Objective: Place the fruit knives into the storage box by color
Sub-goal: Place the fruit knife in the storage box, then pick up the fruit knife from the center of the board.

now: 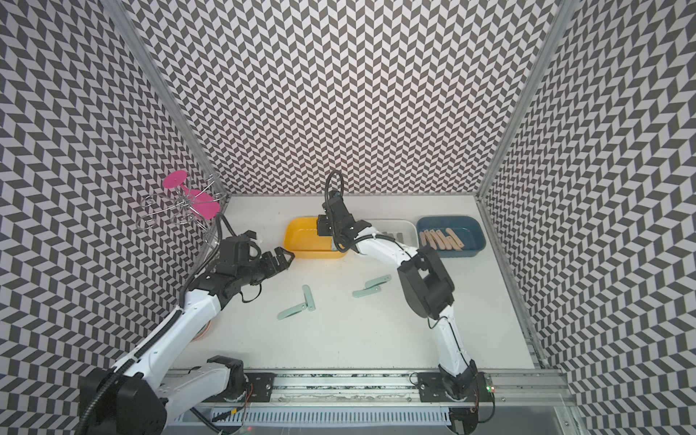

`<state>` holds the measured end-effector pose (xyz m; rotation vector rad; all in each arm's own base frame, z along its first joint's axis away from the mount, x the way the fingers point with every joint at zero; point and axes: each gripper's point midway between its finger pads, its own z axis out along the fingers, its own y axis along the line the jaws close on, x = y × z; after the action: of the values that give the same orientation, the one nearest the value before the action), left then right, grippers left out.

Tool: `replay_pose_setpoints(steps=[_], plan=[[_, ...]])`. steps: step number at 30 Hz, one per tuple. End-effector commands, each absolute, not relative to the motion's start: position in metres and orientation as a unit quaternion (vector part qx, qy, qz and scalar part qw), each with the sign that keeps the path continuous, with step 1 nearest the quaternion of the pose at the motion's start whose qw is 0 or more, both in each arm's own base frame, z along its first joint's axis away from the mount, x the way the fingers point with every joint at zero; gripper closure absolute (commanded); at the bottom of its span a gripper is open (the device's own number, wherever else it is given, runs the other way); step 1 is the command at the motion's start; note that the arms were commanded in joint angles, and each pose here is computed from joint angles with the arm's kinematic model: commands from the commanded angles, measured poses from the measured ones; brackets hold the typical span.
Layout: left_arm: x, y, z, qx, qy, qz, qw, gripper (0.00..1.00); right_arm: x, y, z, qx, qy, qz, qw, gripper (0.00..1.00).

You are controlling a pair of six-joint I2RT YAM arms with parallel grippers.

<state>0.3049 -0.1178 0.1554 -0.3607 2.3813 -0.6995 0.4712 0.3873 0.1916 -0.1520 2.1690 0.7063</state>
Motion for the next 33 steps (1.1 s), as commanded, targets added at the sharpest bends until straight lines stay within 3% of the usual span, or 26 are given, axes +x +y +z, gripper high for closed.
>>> replay_pose_setpoints(steps=[1,10,19,28,33], plan=[[0.295,-0.126,0.131,-0.146,0.913,-0.241,0.296,0.0,0.445,0.385,0.243,-0.083,0.828,0.336,0.442,0.55],[0.279,-0.165,0.077,-0.101,0.953,-0.146,0.246,0.02,0.369,0.329,0.197,-0.086,0.848,0.333,0.404,0.49],[0.275,-0.173,0.045,-0.092,0.966,-0.082,0.226,0.22,0.325,0.281,0.164,-0.086,0.864,0.299,0.397,0.49],[0.29,-0.194,0.028,-0.065,0.973,-0.052,0.217,0.54,0.308,0.248,0.153,-0.065,0.874,0.263,0.405,0.49],[0.291,-0.215,0.025,-0.038,0.974,-0.047,0.217,0.6,0.307,0.24,0.15,-0.058,0.876,0.253,0.407,0.48]])
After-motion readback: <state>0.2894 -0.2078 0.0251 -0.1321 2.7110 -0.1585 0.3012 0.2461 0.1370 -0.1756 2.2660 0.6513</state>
